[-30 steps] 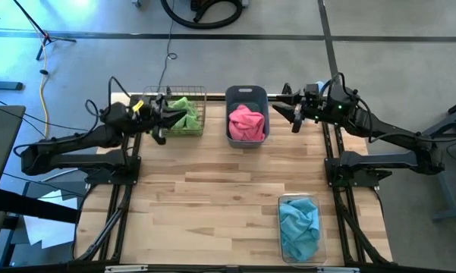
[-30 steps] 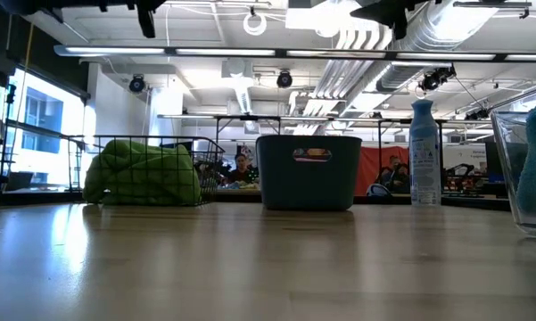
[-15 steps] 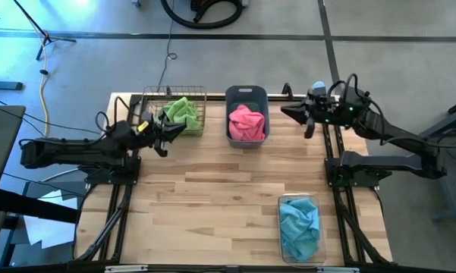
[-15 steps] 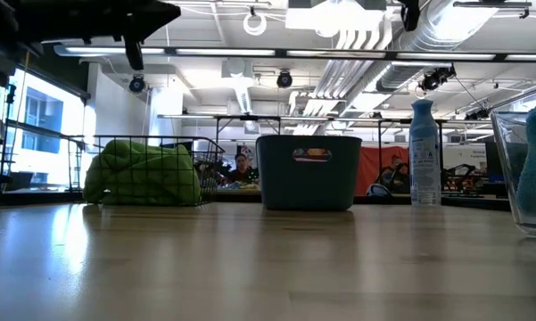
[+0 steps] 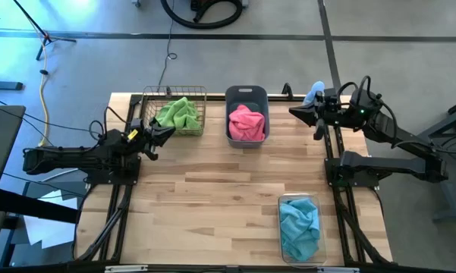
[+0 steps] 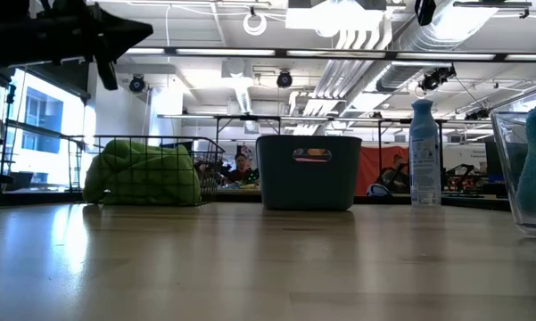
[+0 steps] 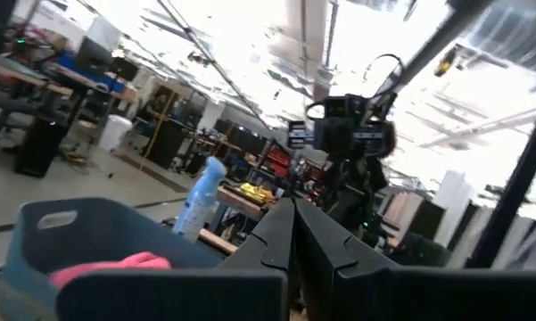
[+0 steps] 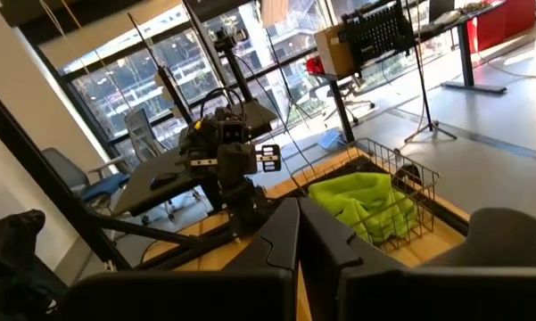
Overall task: Sort microfiber towel by color & place in baskets
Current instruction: Return to Home Position
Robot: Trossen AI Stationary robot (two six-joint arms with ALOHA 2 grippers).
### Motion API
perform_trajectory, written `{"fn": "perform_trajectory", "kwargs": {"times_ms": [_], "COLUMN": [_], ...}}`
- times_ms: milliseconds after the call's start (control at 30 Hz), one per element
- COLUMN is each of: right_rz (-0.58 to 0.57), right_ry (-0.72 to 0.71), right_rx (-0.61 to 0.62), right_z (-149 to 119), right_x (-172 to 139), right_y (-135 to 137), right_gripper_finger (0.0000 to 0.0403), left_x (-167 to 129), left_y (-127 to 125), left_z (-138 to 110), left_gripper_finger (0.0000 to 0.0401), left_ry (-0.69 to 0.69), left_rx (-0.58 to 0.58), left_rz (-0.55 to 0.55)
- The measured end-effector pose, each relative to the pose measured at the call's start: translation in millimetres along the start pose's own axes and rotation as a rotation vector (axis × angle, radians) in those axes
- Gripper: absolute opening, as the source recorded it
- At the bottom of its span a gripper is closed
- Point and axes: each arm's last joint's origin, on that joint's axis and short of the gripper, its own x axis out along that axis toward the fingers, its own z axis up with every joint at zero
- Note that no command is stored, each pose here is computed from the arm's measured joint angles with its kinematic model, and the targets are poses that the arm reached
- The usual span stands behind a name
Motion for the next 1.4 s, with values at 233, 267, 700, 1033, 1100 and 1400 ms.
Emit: {"fn": "perform_trajectory", "kwargs": {"times_ms": [233,267,700,1033,1100,1400], "right_rz": [-0.004,-0.002,0.046,0.065,0.075,0.083], "right_ry": [0.022,0.024,0.069,0.209,0.194,0.091], "right_rx": [0.050,0.051,0.043,0.024,0.020,0.046], "right_z": [-2.1,-2.2,-7.3,-21.7,-20.3,-12.5], "right_x": [-0.8,-0.5,1.8,-6.6,-11.6,-38.5], "right_y": [-0.3,-0.4,6.2,10.9,12.6,17.8], "right_gripper_finger": [0.0000,0.0000,0.0000,0.0000,0.0000,0.0000], "left_x": [-12.7,-13.1,-13.8,-16.6,-16.8,-19.6], "left_y": [6.5,6.5,7.9,7.6,9.8,10.1], "left_z": [-9.2,-9.1,-17.3,-31.0,-32.6,-39.8], "left_gripper_finger": [0.0000,0.0000,0.0000,0.0000,0.0000,0.0000], "left_ry": [-0.018,-0.016,0.095,0.289,0.295,0.346], "left_rx": [-0.043,-0.038,-0.026,0.111,0.143,0.173], "left_rz": [0.005,0.006,-0.027,-0.183,-0.136,-0.067]}}
